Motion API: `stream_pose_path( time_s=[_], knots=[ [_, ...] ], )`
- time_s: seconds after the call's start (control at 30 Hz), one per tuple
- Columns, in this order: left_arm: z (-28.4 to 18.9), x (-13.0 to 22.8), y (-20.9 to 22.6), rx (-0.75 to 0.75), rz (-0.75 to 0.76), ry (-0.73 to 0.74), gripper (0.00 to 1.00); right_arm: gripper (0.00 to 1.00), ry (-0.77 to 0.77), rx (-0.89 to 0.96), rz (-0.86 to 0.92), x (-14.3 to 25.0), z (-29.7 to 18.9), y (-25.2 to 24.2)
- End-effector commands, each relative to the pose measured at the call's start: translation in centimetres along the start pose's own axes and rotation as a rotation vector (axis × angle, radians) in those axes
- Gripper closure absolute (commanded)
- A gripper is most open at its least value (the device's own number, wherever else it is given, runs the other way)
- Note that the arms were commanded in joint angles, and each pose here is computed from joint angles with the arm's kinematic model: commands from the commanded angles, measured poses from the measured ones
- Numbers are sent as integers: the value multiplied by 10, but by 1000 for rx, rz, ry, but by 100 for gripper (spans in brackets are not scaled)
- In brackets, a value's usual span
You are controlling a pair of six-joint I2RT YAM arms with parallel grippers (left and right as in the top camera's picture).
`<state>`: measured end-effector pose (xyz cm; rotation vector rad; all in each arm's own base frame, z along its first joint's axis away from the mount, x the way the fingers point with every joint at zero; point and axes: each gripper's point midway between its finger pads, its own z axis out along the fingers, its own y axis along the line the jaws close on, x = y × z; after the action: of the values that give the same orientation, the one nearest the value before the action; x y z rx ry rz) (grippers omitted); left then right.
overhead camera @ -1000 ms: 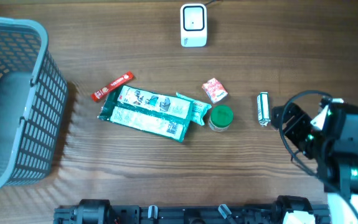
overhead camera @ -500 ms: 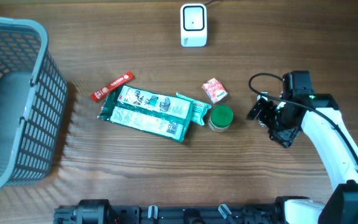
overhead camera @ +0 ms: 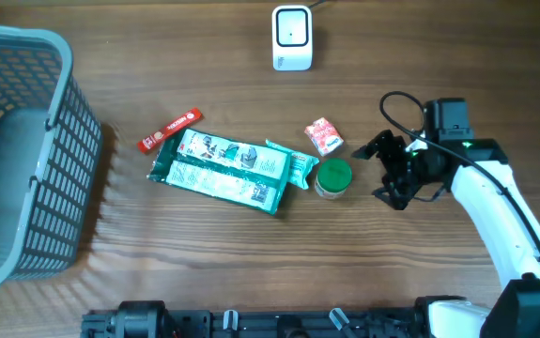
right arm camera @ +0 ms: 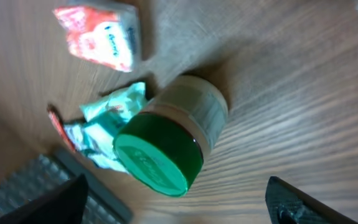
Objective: Scan the item barcode
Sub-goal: 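Move the right gripper over the green tin and grasp it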
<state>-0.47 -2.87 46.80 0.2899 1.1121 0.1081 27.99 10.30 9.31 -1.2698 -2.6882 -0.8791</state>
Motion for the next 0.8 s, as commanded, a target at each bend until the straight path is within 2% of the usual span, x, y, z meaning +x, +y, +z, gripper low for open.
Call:
stream_pose_path(
  time_s=[0.0,0.2,0.33,0.53,0.77],
  knots=[
    [21,37,-11,50,-18,89,0,1,-80,43,157,6,3,10],
    [55,102,-21,81,-43,217,0,1,-227,137,322,22,-3,15],
    [65,137,-27,98,-57,289,0,0,-216,161,461,28,9,13],
    [66,144,-29,101,-59,303,0,1,-140,201,509,23,53,15],
    [68,153,-30,107,-60,323,0,1,-155,243,529,16,77,7]
  ],
)
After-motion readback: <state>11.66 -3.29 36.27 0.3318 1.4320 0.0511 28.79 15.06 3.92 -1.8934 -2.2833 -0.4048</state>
